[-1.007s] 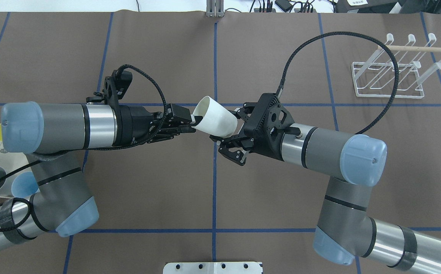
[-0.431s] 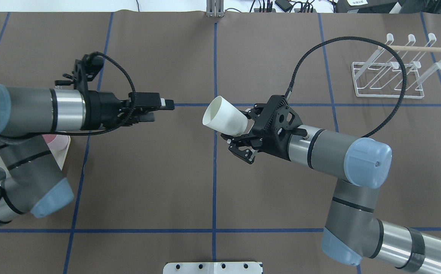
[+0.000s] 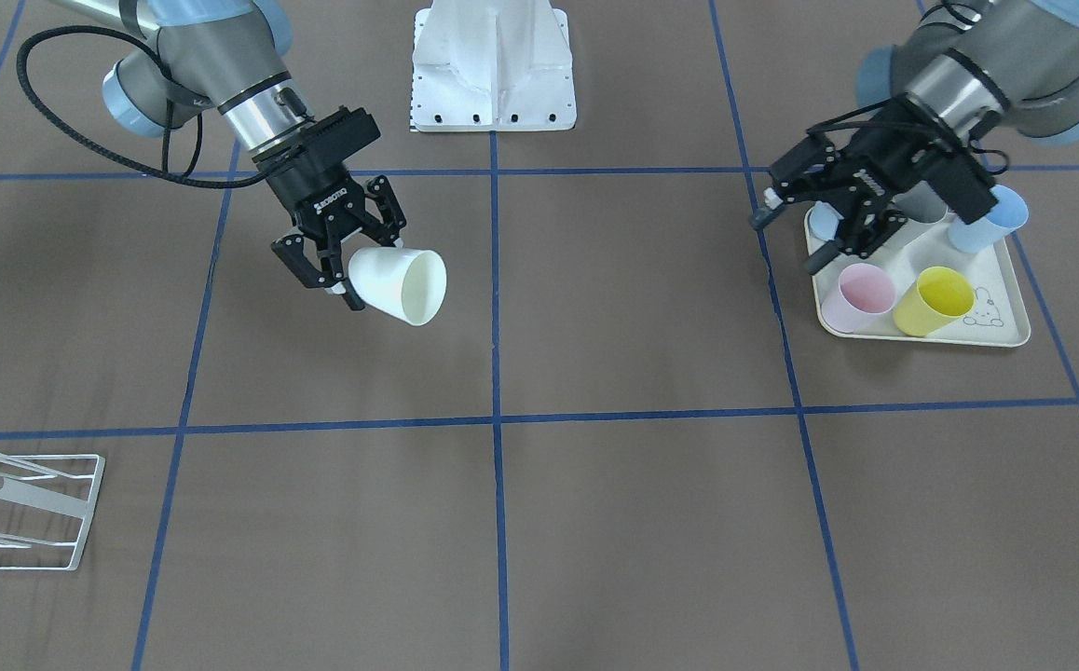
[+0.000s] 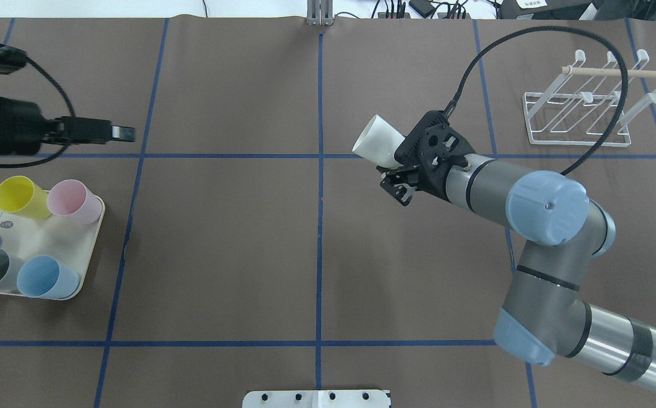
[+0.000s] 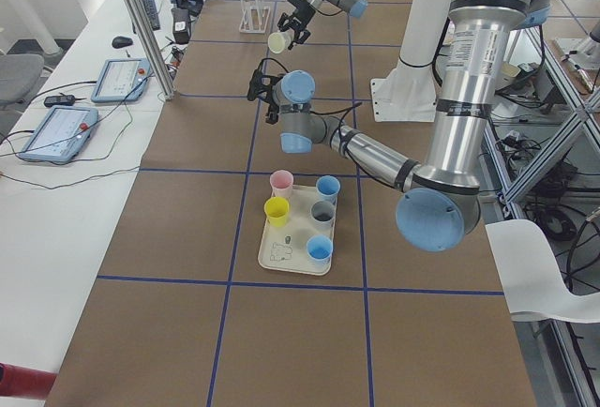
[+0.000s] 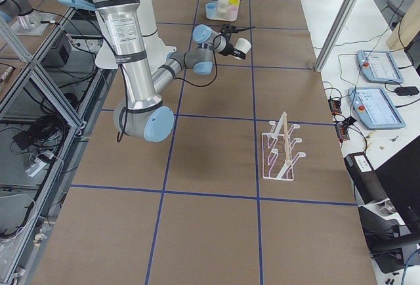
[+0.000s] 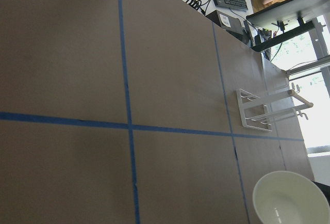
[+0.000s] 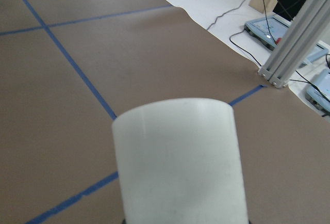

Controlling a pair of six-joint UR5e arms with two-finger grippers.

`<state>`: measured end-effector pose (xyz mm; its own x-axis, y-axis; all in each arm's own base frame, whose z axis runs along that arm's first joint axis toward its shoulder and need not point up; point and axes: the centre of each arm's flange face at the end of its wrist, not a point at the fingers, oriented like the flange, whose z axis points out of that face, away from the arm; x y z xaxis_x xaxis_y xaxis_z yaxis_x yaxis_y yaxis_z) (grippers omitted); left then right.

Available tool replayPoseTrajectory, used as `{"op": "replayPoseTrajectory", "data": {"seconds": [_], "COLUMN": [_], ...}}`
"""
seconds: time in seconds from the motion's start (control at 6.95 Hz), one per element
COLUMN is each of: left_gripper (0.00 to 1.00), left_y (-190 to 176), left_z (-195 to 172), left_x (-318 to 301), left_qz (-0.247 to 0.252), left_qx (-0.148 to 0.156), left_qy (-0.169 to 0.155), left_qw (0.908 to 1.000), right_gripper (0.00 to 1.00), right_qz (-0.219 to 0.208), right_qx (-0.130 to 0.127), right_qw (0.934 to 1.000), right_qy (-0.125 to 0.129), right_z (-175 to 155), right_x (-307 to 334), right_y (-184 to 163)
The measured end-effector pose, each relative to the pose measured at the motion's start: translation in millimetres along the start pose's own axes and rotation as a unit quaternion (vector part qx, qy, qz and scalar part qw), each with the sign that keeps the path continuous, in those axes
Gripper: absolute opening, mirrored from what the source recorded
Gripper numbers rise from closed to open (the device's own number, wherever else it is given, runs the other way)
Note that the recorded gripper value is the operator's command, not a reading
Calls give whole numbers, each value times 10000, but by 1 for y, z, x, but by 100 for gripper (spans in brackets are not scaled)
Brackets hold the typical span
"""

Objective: Transfer IKEA cup to right arm and place on rack

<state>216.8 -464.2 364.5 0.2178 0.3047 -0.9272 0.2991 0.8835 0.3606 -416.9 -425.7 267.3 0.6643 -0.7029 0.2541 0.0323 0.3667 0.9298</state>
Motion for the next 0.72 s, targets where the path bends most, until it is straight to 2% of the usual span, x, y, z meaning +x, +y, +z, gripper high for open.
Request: {"op": "replayPoseTrajectory", "data": {"seconds": [0.14, 0.29, 0.43, 0.58, 0.72], "left_gripper": [100, 100, 100, 100, 100], "left_y": [-8, -11, -9, -5, -1], "left_z": [-43, -79, -102, -112, -117], "left_x": [-44, -77, -98, -107, -111], "left_qz": [520, 903, 1133, 1211, 1243], "left_qx": [-9, -35, -60, -76, -93], "left_qy": [-361, -643, -809, -874, -909], "left_qw": [9980, 9938, 9902, 9888, 9880], "right_gripper": [0, 0, 0, 0, 0], "right_qz": [-188, -550, -1034, -1557, -2167], "right_qx": [-513, -1020, -1593, -2138, -2685], "right_qw": [9976, 9902, 9756, 9551, 9267], "right_qy": [425, 780, 1099, 1334, 1489], "right_z": [-6, -20, -46, -70, -90], "right_x": [33, 65, 100, 139, 187], "right_y": [-5, -13, -21, -24, -23]}}
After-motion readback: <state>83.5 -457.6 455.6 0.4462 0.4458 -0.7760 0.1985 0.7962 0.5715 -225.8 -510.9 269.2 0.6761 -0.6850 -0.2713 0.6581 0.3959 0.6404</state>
